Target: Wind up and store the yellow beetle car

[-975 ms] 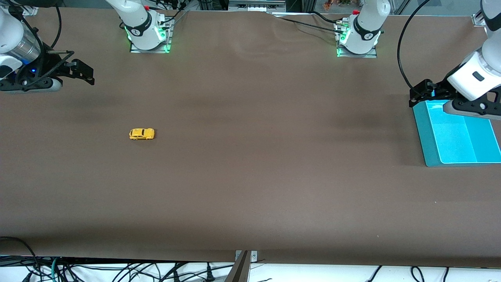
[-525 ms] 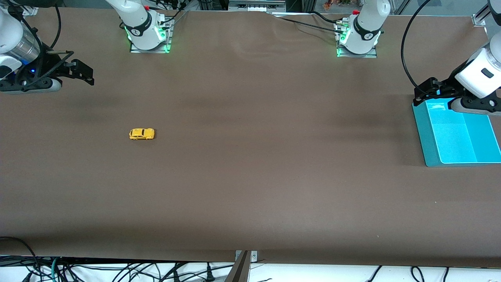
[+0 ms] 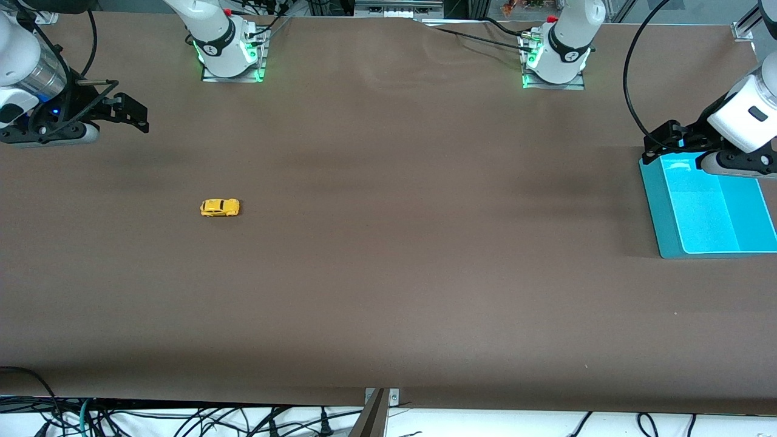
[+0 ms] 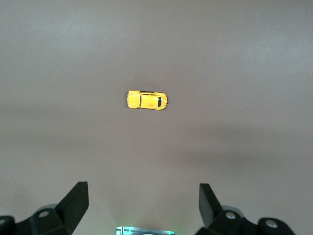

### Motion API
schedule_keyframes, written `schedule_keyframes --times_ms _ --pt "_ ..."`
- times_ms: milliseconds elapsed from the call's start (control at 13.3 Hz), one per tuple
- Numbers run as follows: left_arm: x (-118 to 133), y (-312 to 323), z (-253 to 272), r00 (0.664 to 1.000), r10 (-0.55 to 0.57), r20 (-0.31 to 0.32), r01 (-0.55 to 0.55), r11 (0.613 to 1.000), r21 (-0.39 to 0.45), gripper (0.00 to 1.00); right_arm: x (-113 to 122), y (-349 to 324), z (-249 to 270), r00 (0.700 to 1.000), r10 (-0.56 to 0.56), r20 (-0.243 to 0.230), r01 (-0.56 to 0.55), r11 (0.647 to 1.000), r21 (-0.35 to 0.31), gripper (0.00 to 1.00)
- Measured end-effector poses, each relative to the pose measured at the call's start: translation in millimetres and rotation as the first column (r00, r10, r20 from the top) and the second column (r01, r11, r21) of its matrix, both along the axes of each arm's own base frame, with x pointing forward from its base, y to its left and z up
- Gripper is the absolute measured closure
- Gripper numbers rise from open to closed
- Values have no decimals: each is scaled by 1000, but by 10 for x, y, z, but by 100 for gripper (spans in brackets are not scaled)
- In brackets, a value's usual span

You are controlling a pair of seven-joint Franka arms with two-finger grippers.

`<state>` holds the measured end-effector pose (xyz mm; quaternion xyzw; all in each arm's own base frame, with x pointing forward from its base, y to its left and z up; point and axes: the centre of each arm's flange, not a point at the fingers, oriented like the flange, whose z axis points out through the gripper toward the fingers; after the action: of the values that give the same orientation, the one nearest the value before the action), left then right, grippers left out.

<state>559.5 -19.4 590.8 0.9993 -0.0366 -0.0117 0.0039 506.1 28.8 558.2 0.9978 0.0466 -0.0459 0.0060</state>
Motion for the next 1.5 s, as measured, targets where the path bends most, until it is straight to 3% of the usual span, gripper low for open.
schedule_keyframes --times_ms 975,1500 --pt "-10 -23 -10 1000 -4 -9 4 1000 0 0 36 10 -53 1000 2 -3 -2 1000 1 0" --pt "-33 -19 -30 999 -4 -32 4 1000 1 0 148 93 -363 999 24 -32 -24 1000 5 0"
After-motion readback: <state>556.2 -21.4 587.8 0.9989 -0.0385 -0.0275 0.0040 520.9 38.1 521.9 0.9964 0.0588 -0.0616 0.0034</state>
